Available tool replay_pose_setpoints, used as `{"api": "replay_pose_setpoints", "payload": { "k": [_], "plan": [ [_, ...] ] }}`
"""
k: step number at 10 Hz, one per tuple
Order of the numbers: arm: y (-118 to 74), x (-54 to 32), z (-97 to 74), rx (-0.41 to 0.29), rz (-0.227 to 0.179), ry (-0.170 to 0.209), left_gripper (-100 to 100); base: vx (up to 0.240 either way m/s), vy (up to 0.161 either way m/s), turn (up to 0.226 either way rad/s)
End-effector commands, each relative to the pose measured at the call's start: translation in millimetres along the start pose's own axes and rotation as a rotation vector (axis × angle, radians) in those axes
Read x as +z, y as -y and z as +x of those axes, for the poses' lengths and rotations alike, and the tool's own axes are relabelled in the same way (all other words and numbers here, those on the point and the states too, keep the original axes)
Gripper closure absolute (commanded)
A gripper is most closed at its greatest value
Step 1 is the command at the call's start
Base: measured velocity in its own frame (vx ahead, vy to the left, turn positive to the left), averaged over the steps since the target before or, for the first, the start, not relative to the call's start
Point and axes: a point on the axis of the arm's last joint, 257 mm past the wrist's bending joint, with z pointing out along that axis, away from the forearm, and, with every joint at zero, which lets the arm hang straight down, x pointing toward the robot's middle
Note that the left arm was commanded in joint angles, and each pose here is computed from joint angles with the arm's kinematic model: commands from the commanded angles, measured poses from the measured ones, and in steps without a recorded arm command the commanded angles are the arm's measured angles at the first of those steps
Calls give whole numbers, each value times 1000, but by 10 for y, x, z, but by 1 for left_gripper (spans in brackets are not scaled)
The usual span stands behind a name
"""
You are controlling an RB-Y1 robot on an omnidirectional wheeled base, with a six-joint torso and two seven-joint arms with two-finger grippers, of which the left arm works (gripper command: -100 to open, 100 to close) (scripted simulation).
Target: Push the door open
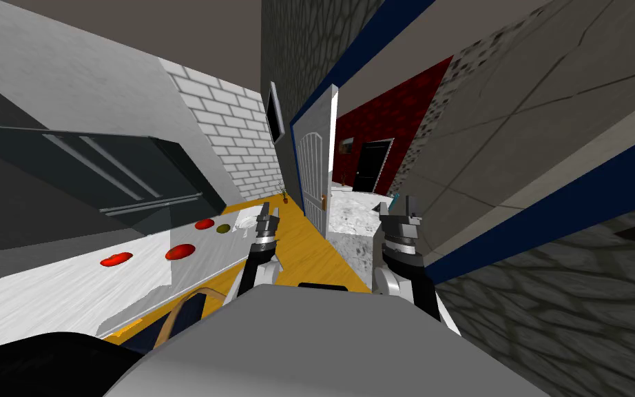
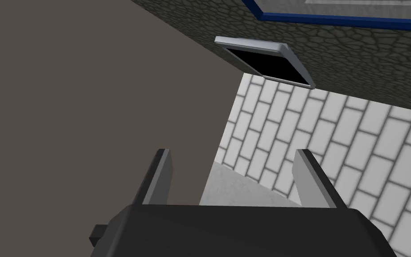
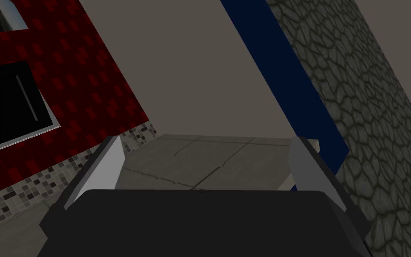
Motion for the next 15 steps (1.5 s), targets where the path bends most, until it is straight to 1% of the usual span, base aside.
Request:
{"api": "replay_pose_setpoints", "payload": {
  "k": [1, 2, 5, 9, 15],
  "plan": [
    [-141, 1, 102, -18, -24, -26, -100, -24, 45, -86],
    [-177, 0, 128, -23, -30, -32, -100, 126, 78, -117],
    [-508, -19, 379, -65, -89, -89, -100, 194, 114, -131],
    [-783, -54, 600, -97, -141, -137, -100, 109, 62, -88],
    [-1239, -159, 990, -145, -233, -219, -100, 86, 81, -107]
  ]
}}
